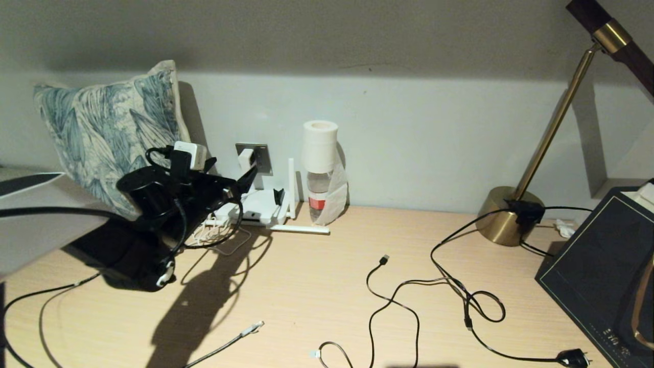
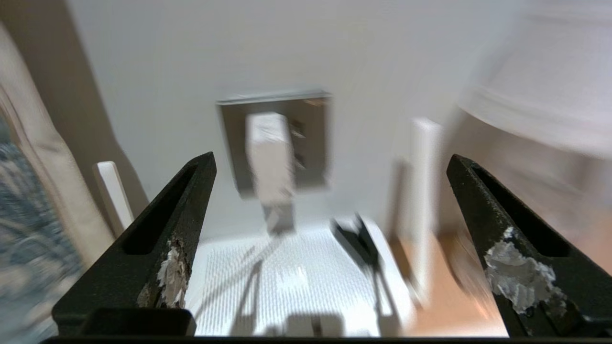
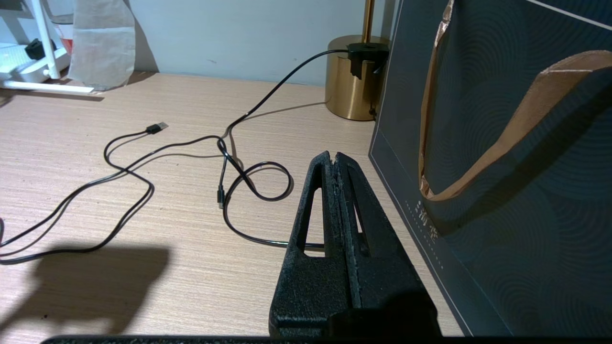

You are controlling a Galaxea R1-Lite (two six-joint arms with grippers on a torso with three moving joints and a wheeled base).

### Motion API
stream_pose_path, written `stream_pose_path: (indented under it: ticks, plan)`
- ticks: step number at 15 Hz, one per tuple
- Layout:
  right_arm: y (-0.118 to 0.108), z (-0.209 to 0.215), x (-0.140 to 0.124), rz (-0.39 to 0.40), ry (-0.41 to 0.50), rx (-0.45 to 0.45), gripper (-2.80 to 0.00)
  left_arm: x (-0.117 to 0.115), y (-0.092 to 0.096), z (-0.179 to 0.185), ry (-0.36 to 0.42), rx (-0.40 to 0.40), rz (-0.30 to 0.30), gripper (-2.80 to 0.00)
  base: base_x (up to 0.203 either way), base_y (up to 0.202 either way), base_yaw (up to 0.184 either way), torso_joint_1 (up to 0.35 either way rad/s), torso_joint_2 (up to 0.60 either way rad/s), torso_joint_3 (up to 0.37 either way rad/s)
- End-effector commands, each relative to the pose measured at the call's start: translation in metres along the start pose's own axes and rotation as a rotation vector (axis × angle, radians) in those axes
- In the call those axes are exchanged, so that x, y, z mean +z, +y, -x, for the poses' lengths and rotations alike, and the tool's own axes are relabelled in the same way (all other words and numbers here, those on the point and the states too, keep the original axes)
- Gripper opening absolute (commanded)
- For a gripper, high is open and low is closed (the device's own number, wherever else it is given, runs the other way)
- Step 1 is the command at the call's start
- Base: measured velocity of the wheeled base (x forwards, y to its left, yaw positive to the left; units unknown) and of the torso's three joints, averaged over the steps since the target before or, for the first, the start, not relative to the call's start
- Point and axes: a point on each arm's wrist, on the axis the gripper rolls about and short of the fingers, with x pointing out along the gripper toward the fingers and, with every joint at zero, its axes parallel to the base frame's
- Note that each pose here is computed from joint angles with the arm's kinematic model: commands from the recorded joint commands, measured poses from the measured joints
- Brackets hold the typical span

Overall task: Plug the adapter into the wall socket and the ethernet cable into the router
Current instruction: Pick up cable

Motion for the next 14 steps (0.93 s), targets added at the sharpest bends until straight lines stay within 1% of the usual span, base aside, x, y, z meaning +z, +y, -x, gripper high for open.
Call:
stream_pose_path:
  ticks: [1, 2, 3, 5, 7, 8, 9, 10, 11, 13, 14]
  plan:
    - [0.0, -0.002, -0.01, 0.0, 0.035, 0.001, -2.8, 0.054, -0.002, 0.053, -0.018, -0.103, -0.123, 0.0, 0.0, 0.0, 0.0, 0.0, 0.0, 0.0]
    - [0.0, -0.002, -0.01, 0.0, 0.035, 0.001, -2.8, 0.059, -0.005, 0.071, 0.032, -0.172, -0.179, 0.0, 0.0, 0.0, 0.0, 0.0, 0.0, 0.0]
    - [0.0, -0.002, -0.01, 0.0, 0.035, 0.001, -2.8, 0.057, -0.009, 0.09, 0.128, -0.258, -0.233, 0.0, 0.0, 0.0, 0.0, 0.0, 0.0, 0.0]
    - [0.0, -0.002, -0.01, 0.0, 0.035, 0.001, -2.8, 0.046, -0.018, 0.126, 0.352, -0.437, -0.324, 0.0, 0.0, 0.0, 0.0, 0.0, 0.0, 0.0]
    - [0.0, -0.002, -0.01, 0.0, 0.035, 0.001, -2.8, 0.035, -0.026, 0.158, 0.564, -0.628, -0.379, 0.0, 0.0, 0.0, 0.0, 0.0, 0.0, 0.0]
    - [0.0, -0.002, -0.01, 0.0, 0.035, 0.001, -2.8, 0.03, -0.029, 0.169, 0.648, -0.721, -0.405, 0.0, 0.0, 0.0, 0.0, 0.0, 0.0, 0.0]
    - [0.0, -0.002, -0.01, 0.0, 0.035, 0.001, -2.8, 0.026, -0.03, 0.175, 0.713, -0.821, -0.446, 0.0, 0.0, 0.0, 0.0, 0.0, 0.0, 0.0]
    - [0.0, -0.002, -0.01, 0.0, 0.035, 0.001, -2.8, 0.021, -0.03, 0.17, 0.746, -0.888, -0.478, 0.0, 0.0, 0.0, 0.0, 0.0, 0.0, 0.0]
    - [0.0, -0.002, -0.01, 0.0, 0.035, 0.001, -2.8, 0.013, -0.03, 0.16, 0.765, -0.934, -0.513, 0.0, 0.0, 0.0, 0.0, 0.0, 0.0, 0.0]
    - [0.0, -0.002, -0.01, 0.0, 0.035, 0.001, -2.8, 0.002, -0.028, 0.14, 0.785, -1.003, -0.571, 0.0, 0.0, 0.0, 0.0, 0.0, 0.0, 0.0]
    - [0.0, -0.002, -0.01, 0.0, 0.035, 0.001, -2.8, -0.004, -0.029, 0.134, 0.811, -1.036, -0.579, 0.0, 0.0, 0.0, 0.0, 0.0, 0.0, 0.0]
